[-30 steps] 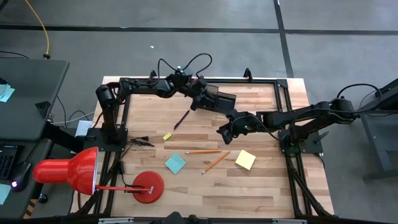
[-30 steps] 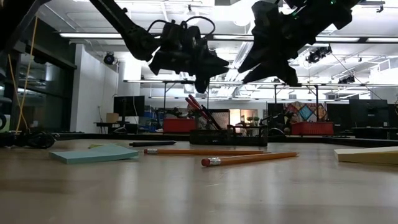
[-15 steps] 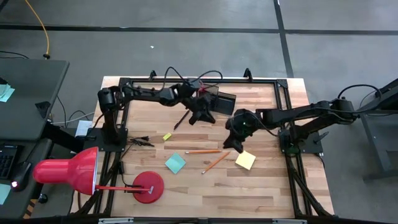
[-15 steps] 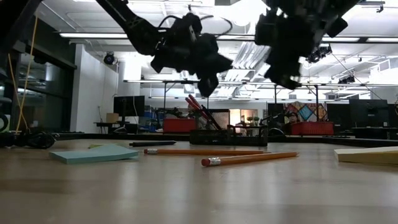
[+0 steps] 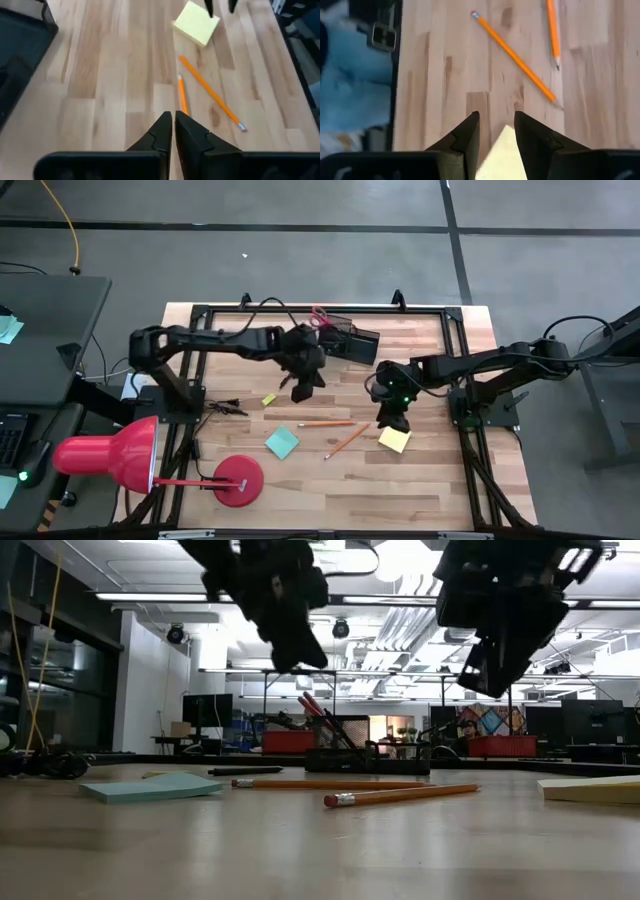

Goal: Pick and place office supplies into organizer
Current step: Put the black pen in the black desk organizer

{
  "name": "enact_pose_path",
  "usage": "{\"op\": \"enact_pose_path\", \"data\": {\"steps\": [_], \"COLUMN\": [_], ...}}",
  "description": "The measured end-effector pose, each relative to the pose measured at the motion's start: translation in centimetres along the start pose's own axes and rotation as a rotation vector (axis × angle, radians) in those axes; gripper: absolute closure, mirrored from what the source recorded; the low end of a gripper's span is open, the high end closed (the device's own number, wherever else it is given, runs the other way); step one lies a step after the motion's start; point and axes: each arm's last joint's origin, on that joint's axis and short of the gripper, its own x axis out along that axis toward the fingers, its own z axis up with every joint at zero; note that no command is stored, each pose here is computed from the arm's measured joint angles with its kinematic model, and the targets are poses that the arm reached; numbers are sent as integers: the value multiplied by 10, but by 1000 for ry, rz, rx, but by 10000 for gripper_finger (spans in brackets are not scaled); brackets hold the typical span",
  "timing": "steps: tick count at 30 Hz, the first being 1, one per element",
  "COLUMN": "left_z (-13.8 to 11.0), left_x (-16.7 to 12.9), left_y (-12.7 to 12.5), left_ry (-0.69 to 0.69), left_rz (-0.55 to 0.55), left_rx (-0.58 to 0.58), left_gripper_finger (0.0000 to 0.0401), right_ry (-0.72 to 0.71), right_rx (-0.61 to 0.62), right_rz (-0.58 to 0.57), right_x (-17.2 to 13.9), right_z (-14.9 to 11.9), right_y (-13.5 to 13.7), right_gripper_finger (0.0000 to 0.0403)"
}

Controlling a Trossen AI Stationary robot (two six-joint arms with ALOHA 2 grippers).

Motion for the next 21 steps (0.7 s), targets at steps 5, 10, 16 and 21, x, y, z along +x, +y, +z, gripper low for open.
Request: {"op": "enact_pose_path", "data": {"steps": [5,10,16,21], "left_z": [-5,-12,-20,-35], "left_x": [-7,-4,-4,-7], "left_y": [-30,-53,-72,-73], "left_ry": [64,113,151,307], "left_rz": [57,167,267,303], "left_rx": [-35,-122,-181,-116], "left_gripper_finger": [397,401,394,384], "right_ry": [24,14,-87,-170], "right_rx": [-147,-245,-210,-115], "right_rz": [-35,-85,-115,-111], "right_x": [-1,-4,-9,-15], "right_z": [-3,-1,9,17], "right_y": [-3,-9,-16,-23], "right_gripper_finger": [290,290,290,290]}}
